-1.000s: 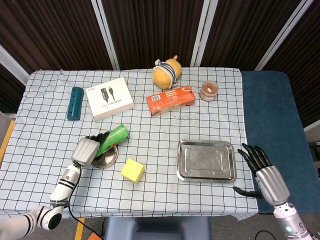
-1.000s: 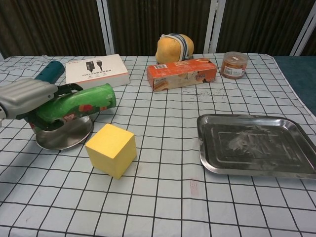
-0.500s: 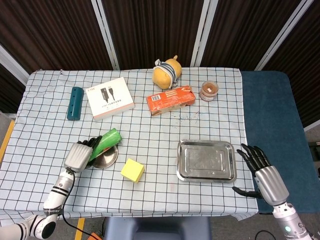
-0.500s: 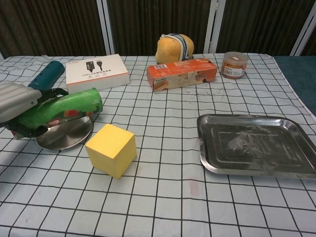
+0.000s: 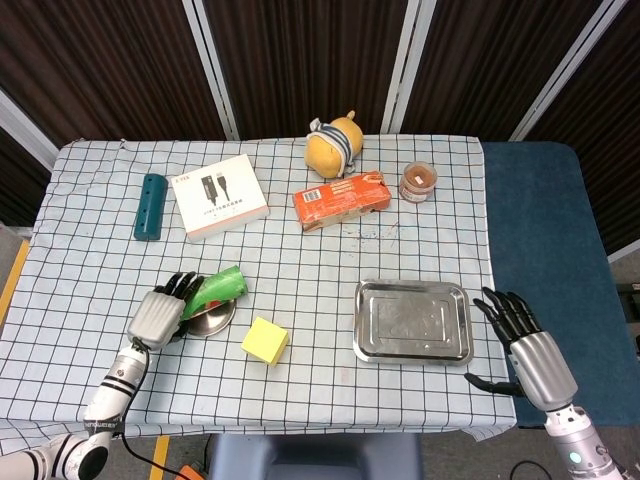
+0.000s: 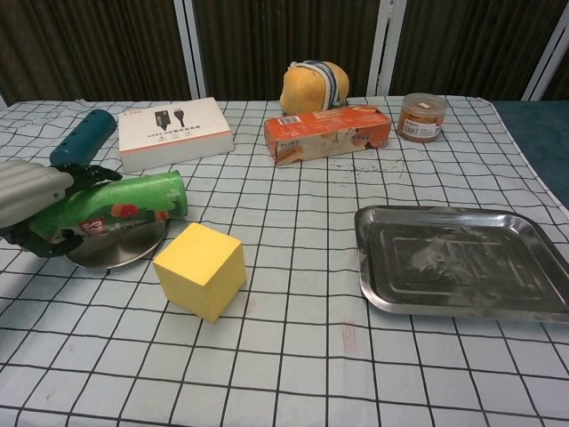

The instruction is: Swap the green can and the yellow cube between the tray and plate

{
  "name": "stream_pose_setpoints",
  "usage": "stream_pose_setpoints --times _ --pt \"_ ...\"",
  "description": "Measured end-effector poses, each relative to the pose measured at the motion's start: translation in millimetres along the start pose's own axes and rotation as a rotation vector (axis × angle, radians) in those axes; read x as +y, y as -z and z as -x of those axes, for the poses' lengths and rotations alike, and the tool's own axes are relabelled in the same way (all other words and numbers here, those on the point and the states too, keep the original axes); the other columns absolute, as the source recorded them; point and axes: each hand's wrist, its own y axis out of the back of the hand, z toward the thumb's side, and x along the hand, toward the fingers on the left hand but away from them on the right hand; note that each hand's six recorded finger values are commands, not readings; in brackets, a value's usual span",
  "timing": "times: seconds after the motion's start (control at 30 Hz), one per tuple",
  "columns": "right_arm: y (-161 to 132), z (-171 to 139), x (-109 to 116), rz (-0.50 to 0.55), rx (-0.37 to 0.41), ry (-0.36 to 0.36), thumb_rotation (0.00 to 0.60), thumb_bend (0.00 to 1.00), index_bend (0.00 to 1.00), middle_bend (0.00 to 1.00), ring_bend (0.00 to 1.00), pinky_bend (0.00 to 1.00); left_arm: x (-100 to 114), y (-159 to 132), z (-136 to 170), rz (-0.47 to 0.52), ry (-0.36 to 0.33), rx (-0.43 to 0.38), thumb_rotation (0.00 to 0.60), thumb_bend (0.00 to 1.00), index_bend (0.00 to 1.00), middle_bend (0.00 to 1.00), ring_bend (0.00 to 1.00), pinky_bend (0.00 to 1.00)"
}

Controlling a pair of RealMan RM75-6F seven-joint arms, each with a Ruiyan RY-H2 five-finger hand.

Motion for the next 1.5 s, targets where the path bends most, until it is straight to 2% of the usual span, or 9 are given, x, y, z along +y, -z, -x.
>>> stream_pose_setpoints --times 0.17,0.57,0.77,0.93,1.1,1.3,1.5 --pt "0 0 0 -0.001 -0.001 0.000 0.600 0.08 0.00 0.00 0.00 0.00 6 2 6 0.006 0.010 -0.003 0.600 0.42 0.00 0.00 0.00 0.31" --pt "0 1 -4 -0.009 -0.004 -0.010 0.600 0.08 0.00 0.00 0.00 0.00 24 17 32 0.031 0.002 0.004 0.600 0.40 0.00 0.00 0.00 0.24" --pt "1 2 -6 -0.023 -0.005 -0.017 0.600 0.08 0.00 0.00 0.00 0.00 37 42 50 0.063 -0.062 0.062 0.600 0.40 0.00 0.00 0.00 0.23" --pt "1 4 -10 -0.039 -0.006 -0.021 0.600 0.08 0.00 0.00 0.00 0.00 50 72 77 0.081 -0.151 0.135 0.600 0.40 0.00 0.00 0.00 0.22" --pt "0 8 -15 -0.049 -0.006 -0.028 0.600 0.08 0.00 0.00 0.00 0.00 53 93 97 0.068 -0.194 0.183 0.600 0.40 0.00 0.00 0.00 0.21" --pt "-15 24 -34 -0.082 0.016 -0.105 0.600 0.08 0.00 0.00 0.00 0.00 41 128 119 0.080 -0.196 0.263 0.600 0.40 0.00 0.00 0.00 0.20" --pt "-49 59 -55 -0.109 0.090 -0.177 0.600 0.07 0.00 0.00 0.00 0.00 50 135 132 0.111 -0.240 0.283 0.600 0.39 0.00 0.00 0.00 0.20"
